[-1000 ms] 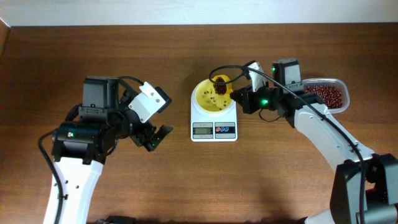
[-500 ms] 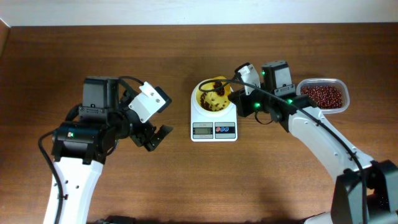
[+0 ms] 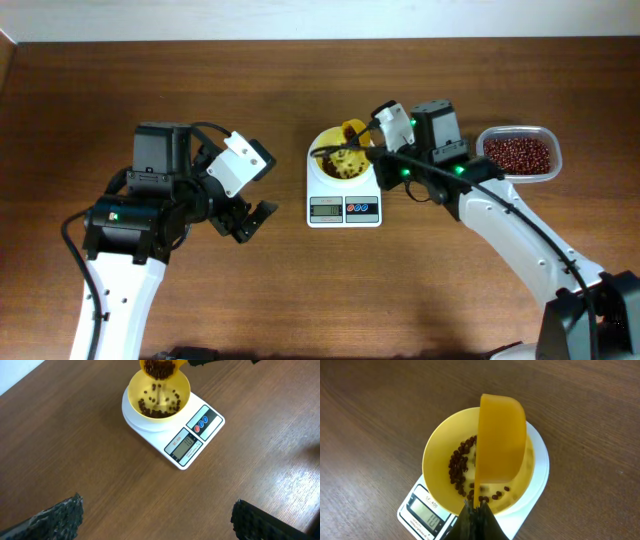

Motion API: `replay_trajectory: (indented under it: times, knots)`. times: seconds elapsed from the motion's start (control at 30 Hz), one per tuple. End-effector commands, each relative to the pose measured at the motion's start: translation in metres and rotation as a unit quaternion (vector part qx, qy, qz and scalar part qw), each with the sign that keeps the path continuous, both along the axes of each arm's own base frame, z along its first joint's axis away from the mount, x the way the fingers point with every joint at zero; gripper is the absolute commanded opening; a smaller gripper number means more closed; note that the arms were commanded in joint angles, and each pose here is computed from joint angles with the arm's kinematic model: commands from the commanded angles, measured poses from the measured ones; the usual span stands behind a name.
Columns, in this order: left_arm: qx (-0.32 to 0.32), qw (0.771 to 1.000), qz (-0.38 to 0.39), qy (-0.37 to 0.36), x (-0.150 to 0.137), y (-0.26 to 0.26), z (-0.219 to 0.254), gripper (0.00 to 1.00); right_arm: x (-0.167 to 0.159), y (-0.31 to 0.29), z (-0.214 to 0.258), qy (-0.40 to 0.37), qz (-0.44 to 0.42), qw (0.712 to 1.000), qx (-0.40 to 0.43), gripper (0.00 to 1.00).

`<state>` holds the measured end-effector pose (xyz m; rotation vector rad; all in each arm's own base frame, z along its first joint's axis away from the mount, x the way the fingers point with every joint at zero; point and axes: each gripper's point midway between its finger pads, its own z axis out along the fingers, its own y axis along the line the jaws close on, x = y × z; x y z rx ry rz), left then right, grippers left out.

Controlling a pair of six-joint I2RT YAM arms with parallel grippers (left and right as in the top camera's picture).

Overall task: Scoop item into bowl and weigh 50g on scale
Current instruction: 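Tilt the scoop with the right gripper to pour beans into the bowl, then carry the empty scoop right back to the bean tub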

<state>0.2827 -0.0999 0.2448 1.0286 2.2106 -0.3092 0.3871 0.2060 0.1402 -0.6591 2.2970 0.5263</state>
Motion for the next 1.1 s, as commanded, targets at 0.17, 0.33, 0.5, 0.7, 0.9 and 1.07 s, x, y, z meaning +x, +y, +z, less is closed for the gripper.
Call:
replay_trajectory:
  times: [0.17, 0.33, 0.5, 0.7, 0.9, 1.07]
  knots:
    - [0.003, 1.000, -0.004, -0.013, 0.002, 0.001, 0.007, 0.99, 0.005, 0.004, 0.019, -0.059, -0.011, 0.997, -0.054, 0.04]
    - [0.003, 1.000, -0.004, -0.013, 0.002, 0.001, 0.007, 0.99, 0.004, 0.005, 0.020, -0.063, -0.010, 0.996, -0.057, 0.04]
    - [0.003, 1.000, -0.004, -0.013, 0.002, 0.001, 0.007, 0.99, 0.001, 0.003, 0.046, -0.092, -0.011, 0.995, -0.046, 0.04]
    - [0.003, 1.000, -0.004, -0.013, 0.002, 0.001, 0.007, 0.99, -0.009, -0.001, 0.038, -0.068, -0.009, 0.996, -0.058, 0.04]
    - [0.003, 1.000, -0.004, -0.013, 0.002, 0.001, 0.007, 0.99, -0.010, 0.001, 0.035, -0.101, -0.009, 0.986, -0.130, 0.04]
    - [0.003, 1.000, -0.004, -0.013, 0.002, 0.001, 0.007, 0.99, -0.015, 0.007, 0.028, -0.091, 0.000, 0.986, -0.143, 0.04]
